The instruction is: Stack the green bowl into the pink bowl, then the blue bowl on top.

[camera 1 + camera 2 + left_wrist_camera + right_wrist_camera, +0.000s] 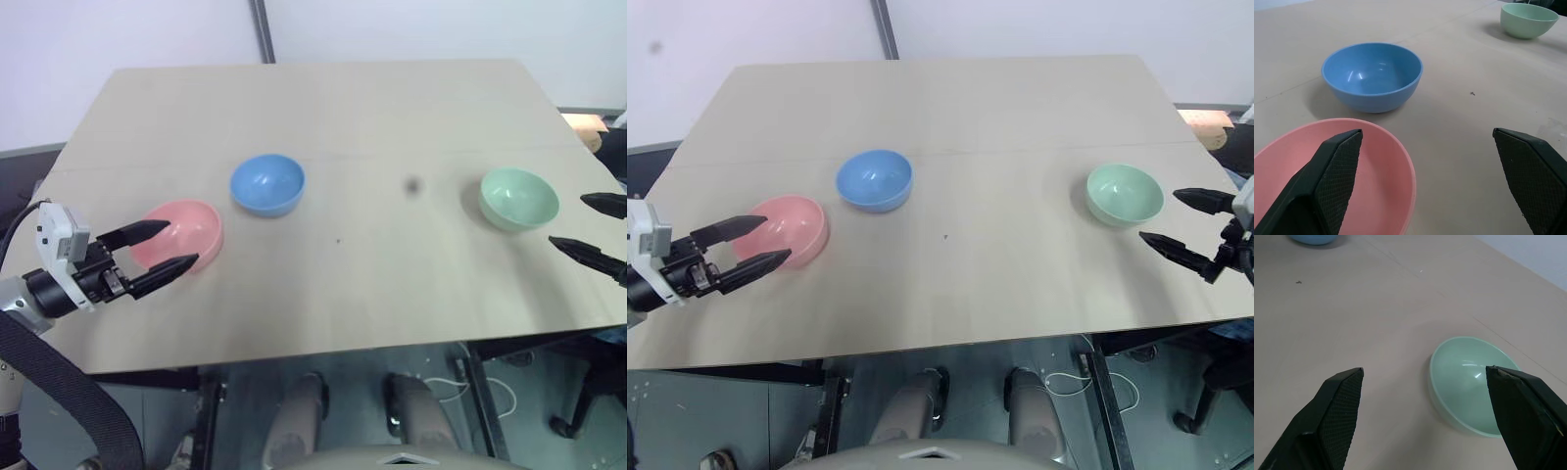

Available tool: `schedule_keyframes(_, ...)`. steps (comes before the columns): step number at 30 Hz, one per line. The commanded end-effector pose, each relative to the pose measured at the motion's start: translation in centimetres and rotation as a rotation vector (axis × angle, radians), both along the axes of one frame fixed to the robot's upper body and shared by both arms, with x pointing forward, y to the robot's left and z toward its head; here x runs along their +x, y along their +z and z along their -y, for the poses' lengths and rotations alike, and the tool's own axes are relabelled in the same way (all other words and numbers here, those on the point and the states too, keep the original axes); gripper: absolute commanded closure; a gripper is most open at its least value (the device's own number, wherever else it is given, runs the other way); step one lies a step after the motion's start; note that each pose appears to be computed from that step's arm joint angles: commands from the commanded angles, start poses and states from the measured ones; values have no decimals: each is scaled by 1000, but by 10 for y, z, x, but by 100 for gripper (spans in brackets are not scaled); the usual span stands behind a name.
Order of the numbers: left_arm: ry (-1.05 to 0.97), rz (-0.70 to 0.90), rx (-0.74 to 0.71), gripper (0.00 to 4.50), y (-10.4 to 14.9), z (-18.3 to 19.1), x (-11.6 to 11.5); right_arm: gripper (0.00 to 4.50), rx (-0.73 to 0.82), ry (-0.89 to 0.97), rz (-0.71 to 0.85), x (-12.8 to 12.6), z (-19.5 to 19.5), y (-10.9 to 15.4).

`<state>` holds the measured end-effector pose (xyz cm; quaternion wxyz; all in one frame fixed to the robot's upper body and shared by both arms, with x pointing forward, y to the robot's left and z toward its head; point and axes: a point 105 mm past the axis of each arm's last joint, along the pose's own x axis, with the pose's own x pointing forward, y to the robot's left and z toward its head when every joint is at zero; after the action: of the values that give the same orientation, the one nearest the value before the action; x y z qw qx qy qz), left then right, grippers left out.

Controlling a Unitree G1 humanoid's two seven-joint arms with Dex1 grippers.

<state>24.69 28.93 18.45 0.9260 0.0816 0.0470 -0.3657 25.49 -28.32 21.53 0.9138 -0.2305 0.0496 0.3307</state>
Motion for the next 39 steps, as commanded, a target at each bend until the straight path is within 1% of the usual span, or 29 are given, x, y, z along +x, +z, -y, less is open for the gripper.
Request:
schedule_keyframes(1, -23, 42, 27, 0, 12, 4, -2, 16, -5, 37, 43, -1, -9, 10)
schedule_keyframes(10, -34, 40, 28, 0, 13, 9, 3, 16, 6, 83, 39, 3, -19, 9)
schedule_keyframes(18, -45, 20, 46, 0, 16, 16, -1, 16, 24, 160, 25, -1, -34, 4)
schedule_keyframes(22, 15, 28, 100, 0, 8, 16, 2, 16, 49, 304, 117, -8, -63, 8)
schedule_keyframes(26, 74, 13, 177, 0, 2, 19, 6, 16, 86, 400, 108, -11, -84, 4)
schedule_keyframes(28, 92, 1, 212, 0, 0, 20, 6, 16, 118, 432, 89, -12, -92, 1)
schedule_keyframes(31, 106, -5, 228, 0, 1, 21, 6, 16, 177, 454, 65, -8, -103, 0)
schedule_keyframes(34, 124, -34, 227, 0, 2, 21, 6, 16, 212, 485, 73, -5, -113, -1)
schedule_keyframes(39, 169, -3, 276, 0, 8, 15, 11, 16, 261, 517, 99, 2, -123, 3)
